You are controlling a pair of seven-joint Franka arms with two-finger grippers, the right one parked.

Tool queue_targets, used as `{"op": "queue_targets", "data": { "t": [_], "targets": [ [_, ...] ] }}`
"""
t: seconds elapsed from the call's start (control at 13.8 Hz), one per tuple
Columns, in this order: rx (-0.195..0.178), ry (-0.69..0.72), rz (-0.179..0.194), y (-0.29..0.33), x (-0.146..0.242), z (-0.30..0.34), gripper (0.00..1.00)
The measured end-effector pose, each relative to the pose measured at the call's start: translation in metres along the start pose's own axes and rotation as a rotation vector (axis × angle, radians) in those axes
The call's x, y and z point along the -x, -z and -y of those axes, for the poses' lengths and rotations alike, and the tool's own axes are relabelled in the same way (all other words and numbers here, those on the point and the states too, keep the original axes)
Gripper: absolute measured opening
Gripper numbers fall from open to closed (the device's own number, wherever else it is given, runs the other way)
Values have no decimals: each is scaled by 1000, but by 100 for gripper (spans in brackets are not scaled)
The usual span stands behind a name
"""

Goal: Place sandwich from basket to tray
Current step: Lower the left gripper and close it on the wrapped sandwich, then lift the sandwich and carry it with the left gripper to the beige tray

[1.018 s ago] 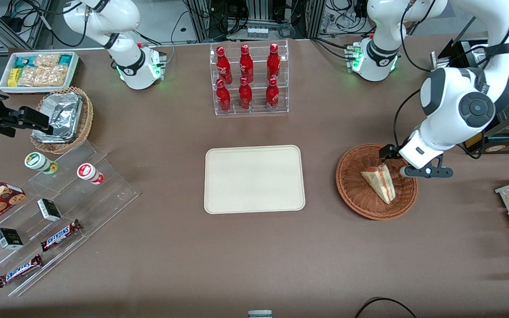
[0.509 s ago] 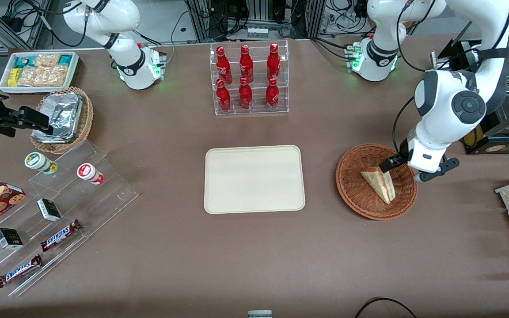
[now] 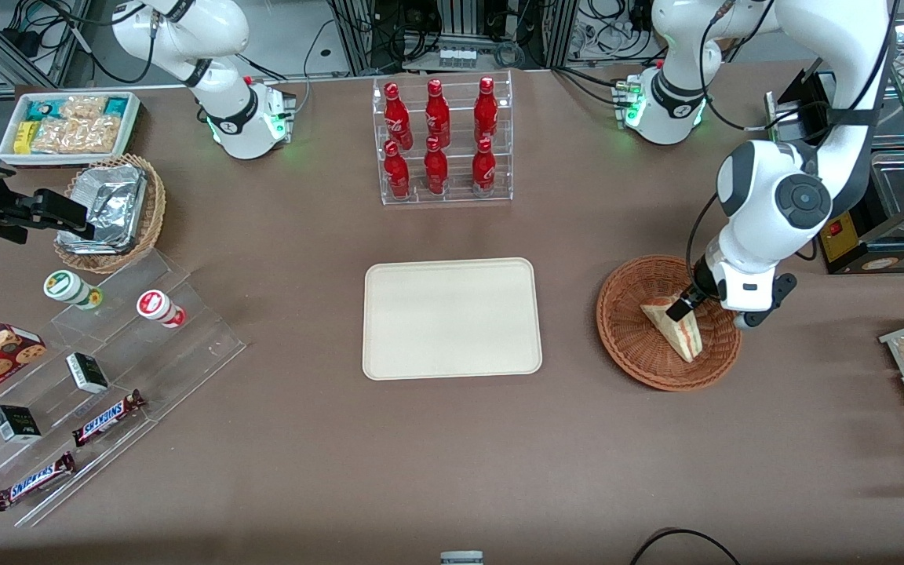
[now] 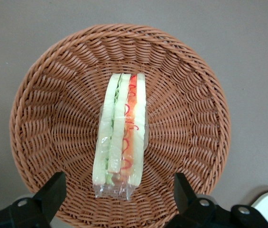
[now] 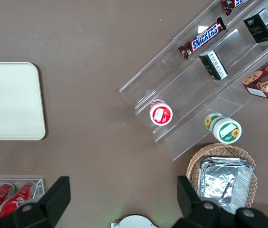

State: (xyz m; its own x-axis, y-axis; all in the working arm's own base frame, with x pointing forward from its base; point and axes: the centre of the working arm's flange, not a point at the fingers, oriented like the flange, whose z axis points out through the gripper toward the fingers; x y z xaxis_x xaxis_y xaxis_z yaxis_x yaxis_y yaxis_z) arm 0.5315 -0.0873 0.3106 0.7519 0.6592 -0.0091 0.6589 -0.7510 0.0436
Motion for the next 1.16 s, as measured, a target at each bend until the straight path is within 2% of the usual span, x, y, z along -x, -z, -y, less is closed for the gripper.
{"op": "queue_targets", "data": {
  "t": [0.22,0.58,0.65,0.8,0.87,1.02,1.16],
  "targets": [
    [-19,-9,11,-20,0,0,100],
    [-19,11,27,-62,-2,0,100],
    [-21,12,31,-68,-2,1,94],
    [-24,11,33,-72,-1,1,68],
    [-26,4,29,-72,-1,1,58],
    [-70,-52,13,-70,0,2,43],
    [-130,-102,8,-61,-1,1,36]
  ]
}}
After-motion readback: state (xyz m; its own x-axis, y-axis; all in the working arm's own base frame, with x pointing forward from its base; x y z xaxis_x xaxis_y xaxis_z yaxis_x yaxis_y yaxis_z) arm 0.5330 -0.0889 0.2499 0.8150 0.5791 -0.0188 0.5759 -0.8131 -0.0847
